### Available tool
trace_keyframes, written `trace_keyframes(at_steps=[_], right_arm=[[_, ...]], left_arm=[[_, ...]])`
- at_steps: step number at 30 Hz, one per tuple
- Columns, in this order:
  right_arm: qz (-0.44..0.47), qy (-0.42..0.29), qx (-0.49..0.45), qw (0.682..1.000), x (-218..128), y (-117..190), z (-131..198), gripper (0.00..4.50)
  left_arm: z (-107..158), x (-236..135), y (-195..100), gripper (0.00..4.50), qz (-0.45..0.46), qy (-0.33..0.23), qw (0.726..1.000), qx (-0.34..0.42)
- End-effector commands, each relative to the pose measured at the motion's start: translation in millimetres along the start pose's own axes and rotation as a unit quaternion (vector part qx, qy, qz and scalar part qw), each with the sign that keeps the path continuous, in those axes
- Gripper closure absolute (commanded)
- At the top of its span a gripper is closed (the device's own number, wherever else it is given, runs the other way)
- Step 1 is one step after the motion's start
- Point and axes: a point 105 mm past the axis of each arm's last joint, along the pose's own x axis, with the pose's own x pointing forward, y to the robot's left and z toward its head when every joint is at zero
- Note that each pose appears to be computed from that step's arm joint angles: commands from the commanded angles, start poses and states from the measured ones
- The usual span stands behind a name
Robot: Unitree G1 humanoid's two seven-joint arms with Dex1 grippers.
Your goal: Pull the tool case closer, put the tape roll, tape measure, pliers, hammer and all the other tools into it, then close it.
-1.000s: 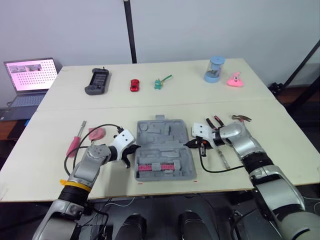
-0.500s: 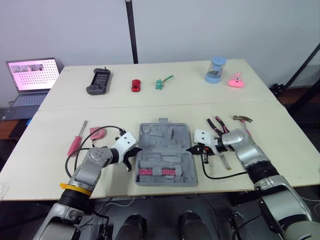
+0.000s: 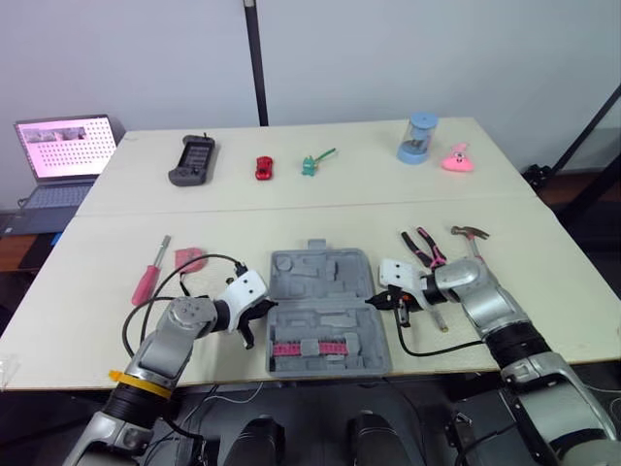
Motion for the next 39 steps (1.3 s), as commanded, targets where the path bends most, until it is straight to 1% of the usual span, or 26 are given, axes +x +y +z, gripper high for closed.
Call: trace_keyframes(at_steps=[1,9,16,25,39], right_arm=[[0.032,-0.017,-0.01,0.999,7,14,10,4.5],[0.044,-0.009,0.0,0.999,7,20,8,4.5],[0.052,-0.004,0.009,0.999,7,25,5,4.5],[0.056,0.004,0.015,0.998,7,33,2,4.5],[0.051,0.021,0.039,0.998,3,36,-8,4.5]], left_arm=[[-13,6,-33,4.45,-0.066,0.024,0.997,-0.014],[-20,-4,-48,4.45,-0.09,0.039,0.995,-0.031],[-21,-5,-43,4.45,-0.074,0.04,0.996,-0.034],[-21,-3,-50,4.45,-0.082,0.038,0.995,-0.037],[-22,-5,-45,4.45,-0.076,0.04,0.996,-0.034]])
